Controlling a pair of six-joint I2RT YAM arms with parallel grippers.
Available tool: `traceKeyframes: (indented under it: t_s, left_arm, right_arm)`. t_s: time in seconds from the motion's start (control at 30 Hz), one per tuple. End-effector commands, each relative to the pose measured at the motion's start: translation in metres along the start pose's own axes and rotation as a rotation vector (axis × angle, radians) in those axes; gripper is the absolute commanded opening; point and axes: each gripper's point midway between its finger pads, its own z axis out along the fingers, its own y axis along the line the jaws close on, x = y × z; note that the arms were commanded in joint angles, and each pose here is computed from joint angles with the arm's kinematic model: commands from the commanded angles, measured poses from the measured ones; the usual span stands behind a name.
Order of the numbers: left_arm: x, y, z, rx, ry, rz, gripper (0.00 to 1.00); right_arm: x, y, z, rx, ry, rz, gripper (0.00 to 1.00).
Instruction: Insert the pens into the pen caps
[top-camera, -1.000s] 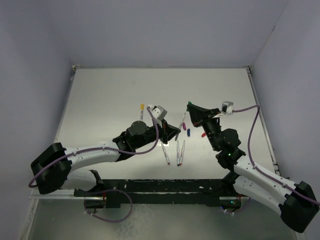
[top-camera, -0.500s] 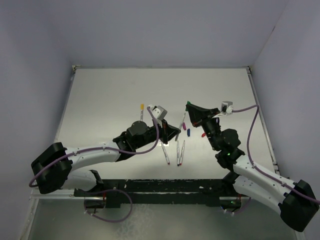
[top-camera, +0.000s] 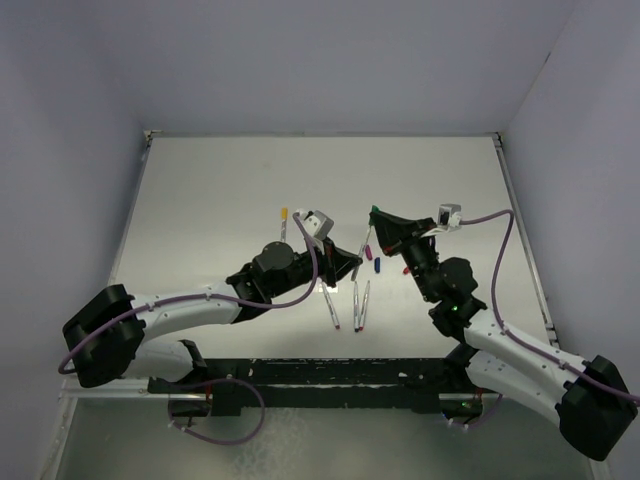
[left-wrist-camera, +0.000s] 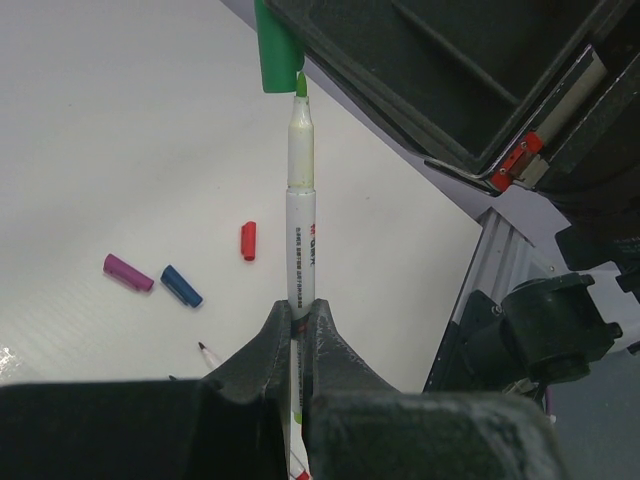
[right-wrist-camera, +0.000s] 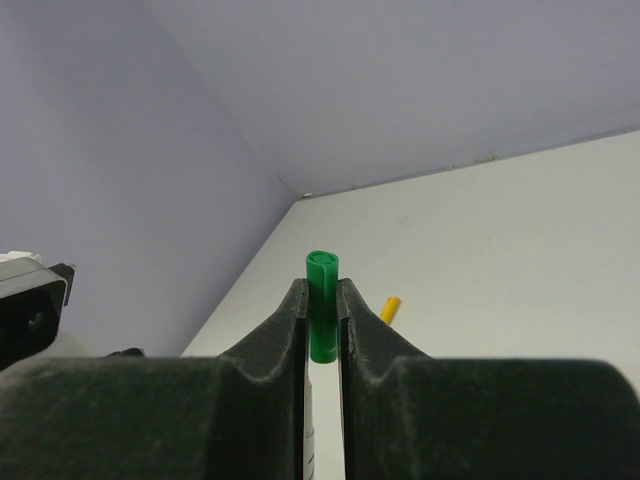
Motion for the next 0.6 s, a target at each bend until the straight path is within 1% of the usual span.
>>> traceKeyframes:
  t_s: [0.0, 0.37, 0.57]
  left_arm:
    - [-0.023, -0.012, 0.007, 0.039, -0.073, -0.003, 0.0]
    - [-0.003, -0.004, 0.005, 0.02, -0.023, -0.005, 0.0]
    - [-0.001, -0.001, 0.001, 0.011, -0.023, -0.012, 0.0]
  right_arm:
    - [-0.01, 0.012, 0.002, -0.048, -0.042, 0.033, 0.0]
    - [-0.012, 0.009, 0.001, -0.036, -0.046, 0.027, 0.0]
    - [-0.013, 0.009, 0.0, -0.035, -0.053, 0.028, 0.0]
